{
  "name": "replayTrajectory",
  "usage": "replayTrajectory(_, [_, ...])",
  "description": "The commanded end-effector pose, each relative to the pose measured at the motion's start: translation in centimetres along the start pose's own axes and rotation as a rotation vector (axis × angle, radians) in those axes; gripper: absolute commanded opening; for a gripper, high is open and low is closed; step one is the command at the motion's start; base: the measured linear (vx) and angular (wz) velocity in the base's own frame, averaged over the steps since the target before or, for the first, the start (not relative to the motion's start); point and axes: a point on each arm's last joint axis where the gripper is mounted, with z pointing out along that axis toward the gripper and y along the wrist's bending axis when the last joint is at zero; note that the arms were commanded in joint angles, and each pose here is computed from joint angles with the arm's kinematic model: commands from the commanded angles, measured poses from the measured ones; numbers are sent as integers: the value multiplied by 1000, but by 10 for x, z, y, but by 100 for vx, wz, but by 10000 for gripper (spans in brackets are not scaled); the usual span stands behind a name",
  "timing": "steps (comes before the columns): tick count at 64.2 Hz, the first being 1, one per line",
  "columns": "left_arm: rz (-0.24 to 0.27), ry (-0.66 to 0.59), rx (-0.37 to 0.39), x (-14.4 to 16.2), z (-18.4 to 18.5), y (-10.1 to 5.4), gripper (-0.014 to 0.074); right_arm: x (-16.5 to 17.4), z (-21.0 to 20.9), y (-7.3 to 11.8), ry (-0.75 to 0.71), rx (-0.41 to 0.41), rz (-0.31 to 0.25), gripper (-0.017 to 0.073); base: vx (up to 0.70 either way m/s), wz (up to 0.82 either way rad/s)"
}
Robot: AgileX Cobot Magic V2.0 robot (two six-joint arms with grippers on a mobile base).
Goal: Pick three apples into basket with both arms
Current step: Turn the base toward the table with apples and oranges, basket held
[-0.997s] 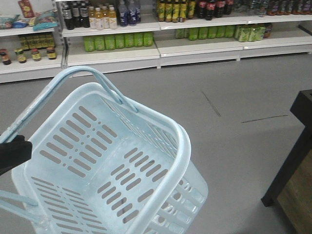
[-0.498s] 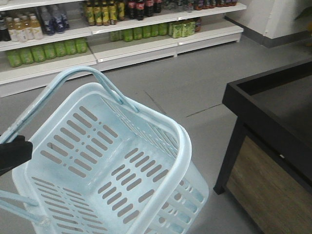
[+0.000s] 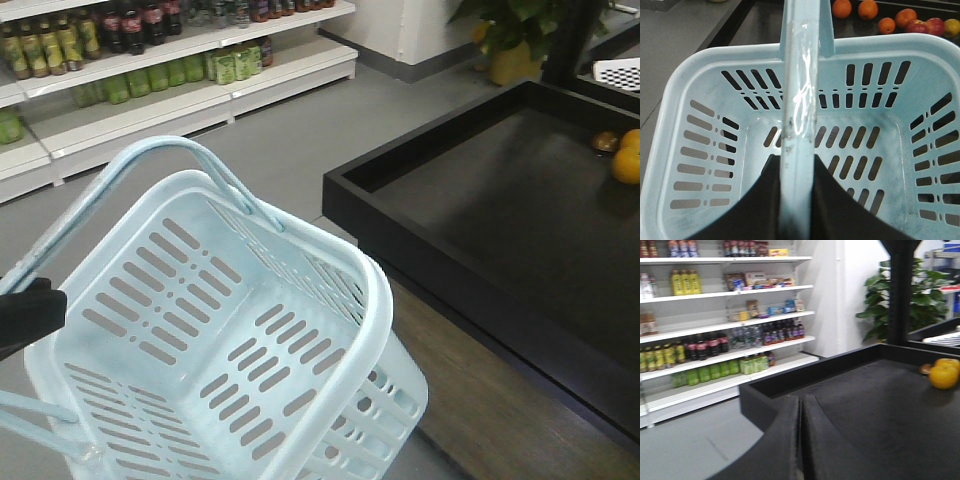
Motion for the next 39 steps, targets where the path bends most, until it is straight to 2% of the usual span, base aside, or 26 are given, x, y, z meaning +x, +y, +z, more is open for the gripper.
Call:
replayTrajectory(1, [-26,-132,-2,-17,-8,-2,-6,-3,-1,1,-74,-7,-18,-4,10,-49])
replayTrajectory(39, [-26,-132,-2,-17,-8,-2,-6,-3,-1,1,-74,-7,-18,-4,9,-45])
